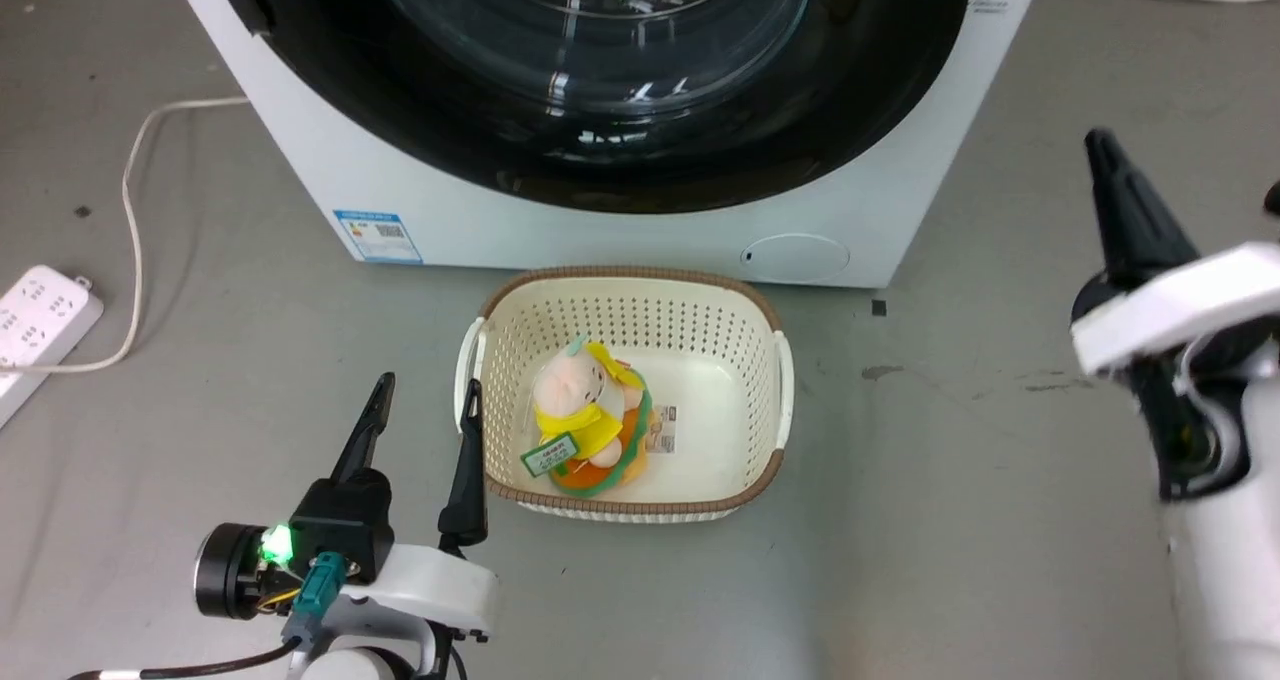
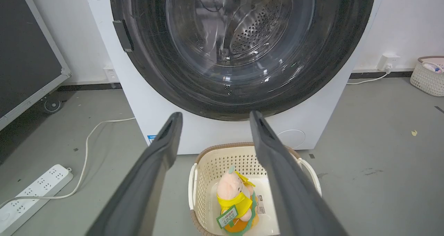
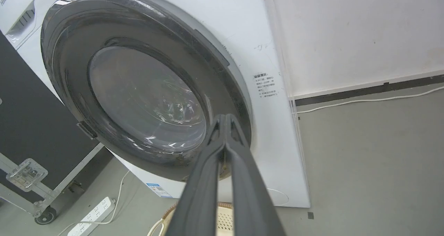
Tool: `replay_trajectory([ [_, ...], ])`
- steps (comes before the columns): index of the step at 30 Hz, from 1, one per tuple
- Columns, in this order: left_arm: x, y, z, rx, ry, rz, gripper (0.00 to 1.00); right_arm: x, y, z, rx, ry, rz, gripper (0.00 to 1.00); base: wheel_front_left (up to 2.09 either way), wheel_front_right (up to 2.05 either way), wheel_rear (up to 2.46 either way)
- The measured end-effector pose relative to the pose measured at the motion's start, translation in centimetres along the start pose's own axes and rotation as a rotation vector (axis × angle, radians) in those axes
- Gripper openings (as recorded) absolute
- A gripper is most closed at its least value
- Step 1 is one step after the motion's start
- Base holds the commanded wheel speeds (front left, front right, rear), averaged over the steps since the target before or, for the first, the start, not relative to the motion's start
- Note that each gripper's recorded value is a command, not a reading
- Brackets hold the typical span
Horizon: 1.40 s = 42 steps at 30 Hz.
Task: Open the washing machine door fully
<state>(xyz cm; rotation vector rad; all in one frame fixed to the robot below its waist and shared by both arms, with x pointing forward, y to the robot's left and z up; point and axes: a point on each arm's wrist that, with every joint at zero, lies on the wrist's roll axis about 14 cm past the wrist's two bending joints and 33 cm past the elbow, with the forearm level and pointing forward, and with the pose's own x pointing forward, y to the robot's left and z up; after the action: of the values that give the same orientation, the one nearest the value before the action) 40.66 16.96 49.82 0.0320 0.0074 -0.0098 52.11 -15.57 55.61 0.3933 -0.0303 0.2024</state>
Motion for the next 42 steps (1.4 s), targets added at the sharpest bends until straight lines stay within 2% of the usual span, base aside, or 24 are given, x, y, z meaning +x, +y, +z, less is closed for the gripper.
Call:
replay_trajectory([
  [7, 0.6, -0.1, -0.2, -0.001, -0.005, 0.000, 1.00, 2.9, -0.6, -0.3, 0.120, 0.038, -0.014, 0.00, 0.00, 0.00, 0.00],
  [21, 1.2, 0.0, -1.1, -0.002, -0.002, 0.006, 1.00, 7.8, -1.3, -2.9, 0.354, 0.214, -0.028, 0.00, 0.00, 0.00, 0.00],
  [31, 2.2, 0.3, -1.5, -0.003, -0.012, 0.014, 1.00, 10.9, -2.6, -3.7, 0.483, 0.290, -0.047, 0.00, 0.00, 0.00, 0.00],
  [42, 2.9, 0.4, -2.5, -0.001, -0.003, 0.019, 1.00, 14.5, -2.3, -4.3, 0.613, 0.383, -0.023, 0.00, 0.00, 0.00, 0.00],
])
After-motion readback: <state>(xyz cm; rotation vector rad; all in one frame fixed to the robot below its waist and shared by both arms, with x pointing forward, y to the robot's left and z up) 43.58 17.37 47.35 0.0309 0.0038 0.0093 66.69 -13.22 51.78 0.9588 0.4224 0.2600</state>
